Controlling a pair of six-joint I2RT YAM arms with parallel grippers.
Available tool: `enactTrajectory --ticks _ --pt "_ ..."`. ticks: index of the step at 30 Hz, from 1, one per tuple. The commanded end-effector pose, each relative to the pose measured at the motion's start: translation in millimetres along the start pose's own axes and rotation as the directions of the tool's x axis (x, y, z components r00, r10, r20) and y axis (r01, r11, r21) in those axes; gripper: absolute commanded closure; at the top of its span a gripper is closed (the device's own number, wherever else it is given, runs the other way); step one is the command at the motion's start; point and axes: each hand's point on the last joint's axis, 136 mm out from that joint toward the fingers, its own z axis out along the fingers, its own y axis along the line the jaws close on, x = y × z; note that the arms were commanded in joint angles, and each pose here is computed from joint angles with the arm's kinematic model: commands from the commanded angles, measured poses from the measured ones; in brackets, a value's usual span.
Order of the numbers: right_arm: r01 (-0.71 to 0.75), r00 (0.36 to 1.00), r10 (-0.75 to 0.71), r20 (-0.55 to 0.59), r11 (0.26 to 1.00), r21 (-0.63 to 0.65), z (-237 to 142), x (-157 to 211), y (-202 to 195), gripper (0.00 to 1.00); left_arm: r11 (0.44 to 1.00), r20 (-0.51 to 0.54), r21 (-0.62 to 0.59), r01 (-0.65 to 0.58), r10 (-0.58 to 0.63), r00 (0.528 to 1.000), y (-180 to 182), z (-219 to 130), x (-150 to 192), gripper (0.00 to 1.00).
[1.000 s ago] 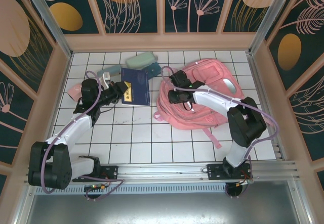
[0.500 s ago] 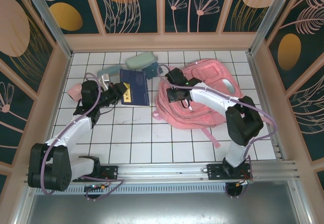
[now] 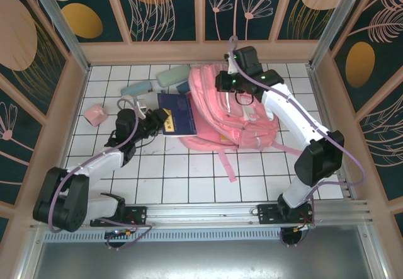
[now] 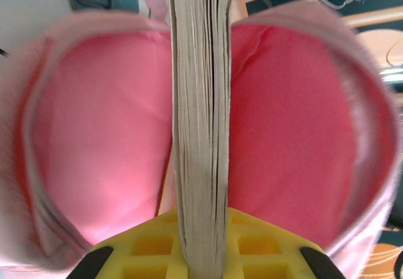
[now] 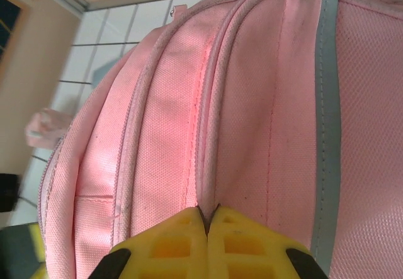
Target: Pack the student bag
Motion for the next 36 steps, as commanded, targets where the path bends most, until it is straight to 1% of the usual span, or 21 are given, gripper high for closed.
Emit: enactTrajectory --ticks 1,3,7,10,13,16,18,22,23,24,25,26,28,30,31,35,36 --pt "0.026 0.991 0.002 0.131 0.976 -0.215 -51.8 -42.9 43.0 1.0 0.99 0.045 0.142 -0.016 0.01 0.999 -45.7 17.6 -5.3 1.0" --pt "0.002 0.991 0.03 0.13 0.971 -0.239 -56.3 -46.2 40.5 1.0 0.987 0.024 0.159 -0.021 0.017 1.0 -54.9 32.8 3.7 1.0" --pt "-0.012 0.989 0.052 0.138 0.961 -0.277 -62.1 -49.1 44.2 1.0 0.983 -0.063 0.178 -0.044 0.056 0.996 -72.7 74.7 32.7 1.0" --pt "-0.02 0.988 0.063 0.142 0.958 -0.288 -64.9 -49.9 45.9 1.0 0.986 -0.111 0.162 -0.048 0.066 0.992 -73.8 109.1 53.5 1.0" --pt "-0.023 0.988 0.069 0.14 0.953 -0.302 -66.5 -49.1 48.3 1.0 0.992 -0.143 0.108 -0.064 0.08 0.987 -64.5 144.9 72.0 1.0" --pt "-0.02 0.986 0.07 0.148 0.949 -0.314 -70.8 -51.2 50.6 1.0 0.996 -0.146 0.036 -0.083 0.088 0.985 -52.4 172.7 84.3 1.0" --pt "-0.02 0.986 0.071 0.151 0.948 -0.317 -72.3 -52.1 50.8 1.0 0.995 -0.137 -0.014 -0.097 0.094 0.986 -41.8 187.7 90.5 1.0" --pt "-0.024 0.984 0.079 0.161 0.948 -0.319 -75.5 -52.7 47.4 1.0 0.99 -0.173 -0.079 -0.119 0.104 0.979 -26.9 212.3 114.0 1.0" --pt "-0.025 0.984 0.08 0.16 0.948 -0.318 -75.7 -52.1 46.6 1.0 0.988 -0.181 -0.088 -0.127 0.11 0.977 -24.1 215.5 118.2 0.98" --pt "-0.027 0.984 0.081 0.158 0.948 -0.316 -75.5 -51.6 44.9 1.0 0.986 -0.187 -0.1 -0.136 0.116 0.975 -21.6 217.3 121.0 0.86" --pt "-0.027 0.984 0.08 0.157 0.949 -0.314 -75.9 -50.6 43.4 1.0 0.982 -0.188 -0.118 -0.146 0.122 0.975 -18.6 217.4 120.8 0.7" --pt "-0.028 0.984 0.08 0.157 0.95 -0.311 -75.7 -50.0 41.5 1.0 0.979 -0.184 -0.132 -0.154 0.129 0.975 -16.8 215.9 119.9 0.61" --pt "-0.031 0.984 0.083 0.16 0.953 -0.303 -76.2 -48.7 36.8 1.0 0.969 -0.164 -0.161 -0.19 0.164 0.973 -18.4 210.1 113.7 0.51" --pt "-0.038 0.984 0.089 0.157 0.954 -0.298 -75.4 -46.7 31.7 1.0 0.957 -0.153 -0.182 -0.228 0.202 0.968 -23.1 204.9 107.9 0.43" --pt "-0.042 0.984 0.092 0.155 0.954 -0.297 -74.8 -45.8 29.2 1.0 0.952 -0.144 -0.188 -0.242 0.217 0.966 -26.7 201.8 104.9 0.41" --pt "-0.055 0.983 0.102 0.151 0.956 -0.289 -72.8 -40.9 19.8 1.0 0.94 -0.151 -0.211 -0.269 0.241 0.959 -29.0 192.5 103.2 0.38" --pt "-0.057 0.983 0.103 0.149 0.956 -0.287 -71.8 -38.7 18.2 1.0 0.938 -0.153 -0.214 -0.272 0.243 0.958 -29.3 189.9 103.0 0.35"
